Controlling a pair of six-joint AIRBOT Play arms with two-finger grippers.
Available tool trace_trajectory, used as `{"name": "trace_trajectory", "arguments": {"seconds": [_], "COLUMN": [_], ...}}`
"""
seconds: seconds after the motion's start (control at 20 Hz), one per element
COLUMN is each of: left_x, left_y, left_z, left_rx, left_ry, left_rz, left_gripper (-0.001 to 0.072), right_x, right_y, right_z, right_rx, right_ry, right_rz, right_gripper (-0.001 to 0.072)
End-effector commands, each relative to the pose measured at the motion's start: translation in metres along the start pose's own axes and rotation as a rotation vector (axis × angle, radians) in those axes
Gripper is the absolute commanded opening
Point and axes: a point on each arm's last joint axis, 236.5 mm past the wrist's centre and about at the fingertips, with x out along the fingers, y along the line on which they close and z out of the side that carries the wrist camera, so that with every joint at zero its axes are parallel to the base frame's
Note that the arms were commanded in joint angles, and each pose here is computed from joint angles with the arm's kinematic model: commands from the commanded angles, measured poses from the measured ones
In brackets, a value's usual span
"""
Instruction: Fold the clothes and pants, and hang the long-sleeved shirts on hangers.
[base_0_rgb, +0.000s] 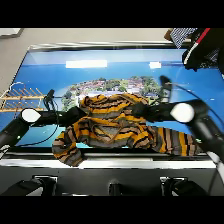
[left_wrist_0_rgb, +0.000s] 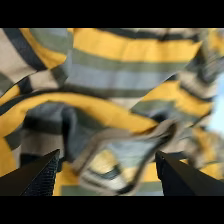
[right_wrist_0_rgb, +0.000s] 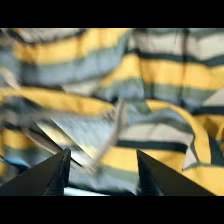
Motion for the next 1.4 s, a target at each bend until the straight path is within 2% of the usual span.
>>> {"name": "trace_trajectory", "arguments": {"seconds": [0.0, 0.1, 0.6, 0.85, 1.0, 1.1, 1.35], "left_x": [0.003, 0.012, 0.049, 0.049, 0.049, 0.049, 0.056], "left_y": [0.01, 0.011, 0.038, 0.039, 0.039, 0.038, 0.024], "left_z": [-0.01, -0.02, -0.039, -0.04, -0.04, -0.04, -0.06], "left_rx": [0.132, 0.138, 0.119, 0.13, 0.13, 0.147, 0.232], "left_ry": [0.012, 0.039, 0.144, 0.148, 0.148, 0.152, 0.189], "left_rz": [0.196, 0.224, 0.298, 0.299, 0.299, 0.296, 0.278], "left_gripper": [0.0667, 0.0667, 0.0669, 0.0671, 0.067, 0.067, 0.067], "right_x": [0.055, 0.082, 0.136, 0.153, 0.154, 0.146, 0.121], "right_y": [-0.01, -0.016, -0.014, -0.032, -0.036, -0.042, -0.04], "right_z": [-0.042, -0.056, -0.035, -0.049, -0.053, -0.056, -0.05], "right_rx": [-0.107, -0.137, -0.068, -0.069, -0.068, -0.075, -0.092], "right_ry": [0.17, 0.212, 0.114, 0.171, 0.188, 0.208, 0.188], "right_rz": [-0.217, -0.277, -0.256, -0.314, -0.329, -0.36, -0.371], "right_gripper": [0.0481, 0.0481, 0.048, 0.0478, 0.0156, 0.004, 0.0031]}}
